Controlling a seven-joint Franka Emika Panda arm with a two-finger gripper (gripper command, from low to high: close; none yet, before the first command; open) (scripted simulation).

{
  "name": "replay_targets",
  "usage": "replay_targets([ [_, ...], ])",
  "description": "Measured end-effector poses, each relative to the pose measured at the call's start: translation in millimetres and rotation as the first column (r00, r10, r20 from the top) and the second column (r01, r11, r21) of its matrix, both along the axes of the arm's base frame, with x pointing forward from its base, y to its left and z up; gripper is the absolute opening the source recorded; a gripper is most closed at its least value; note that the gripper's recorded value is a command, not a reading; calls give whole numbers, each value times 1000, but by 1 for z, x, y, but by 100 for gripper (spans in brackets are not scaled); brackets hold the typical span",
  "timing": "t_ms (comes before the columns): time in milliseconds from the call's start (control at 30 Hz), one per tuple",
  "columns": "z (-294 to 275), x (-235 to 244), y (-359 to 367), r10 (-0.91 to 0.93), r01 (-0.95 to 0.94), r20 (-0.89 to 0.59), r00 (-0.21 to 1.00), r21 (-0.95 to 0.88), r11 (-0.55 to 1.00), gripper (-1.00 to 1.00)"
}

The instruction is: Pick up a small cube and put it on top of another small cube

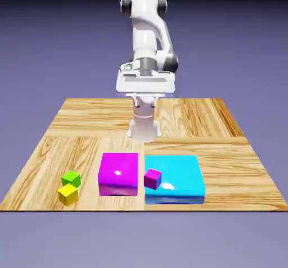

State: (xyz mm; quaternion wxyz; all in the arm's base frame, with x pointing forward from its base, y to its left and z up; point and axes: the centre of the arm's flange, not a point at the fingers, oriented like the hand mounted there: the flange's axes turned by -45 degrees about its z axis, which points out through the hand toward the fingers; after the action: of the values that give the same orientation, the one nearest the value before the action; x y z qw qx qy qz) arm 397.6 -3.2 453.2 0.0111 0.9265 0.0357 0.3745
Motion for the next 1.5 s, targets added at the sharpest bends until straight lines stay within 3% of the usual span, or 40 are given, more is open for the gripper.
replay_targets([
  [333, -56, 59, -72, 126, -154, -240, 963, -102, 983, 0],
  [700, -138, 96, -163, 278, -375, -476, 835, -120, 919, 0],
  [1233, -255, 99, -289, 502, -701, -693, 517, -6, 713, 0],
  [1400, -321, 99, -289, 503, -702, -693, 516, -6, 712, 0],
  [1433, -325, 99, -289, 503, -702, -693, 516, -5, 712, -100],
  [1500, -325, 99, -289, 504, -702, -693, 516, -5, 712, -100],
])
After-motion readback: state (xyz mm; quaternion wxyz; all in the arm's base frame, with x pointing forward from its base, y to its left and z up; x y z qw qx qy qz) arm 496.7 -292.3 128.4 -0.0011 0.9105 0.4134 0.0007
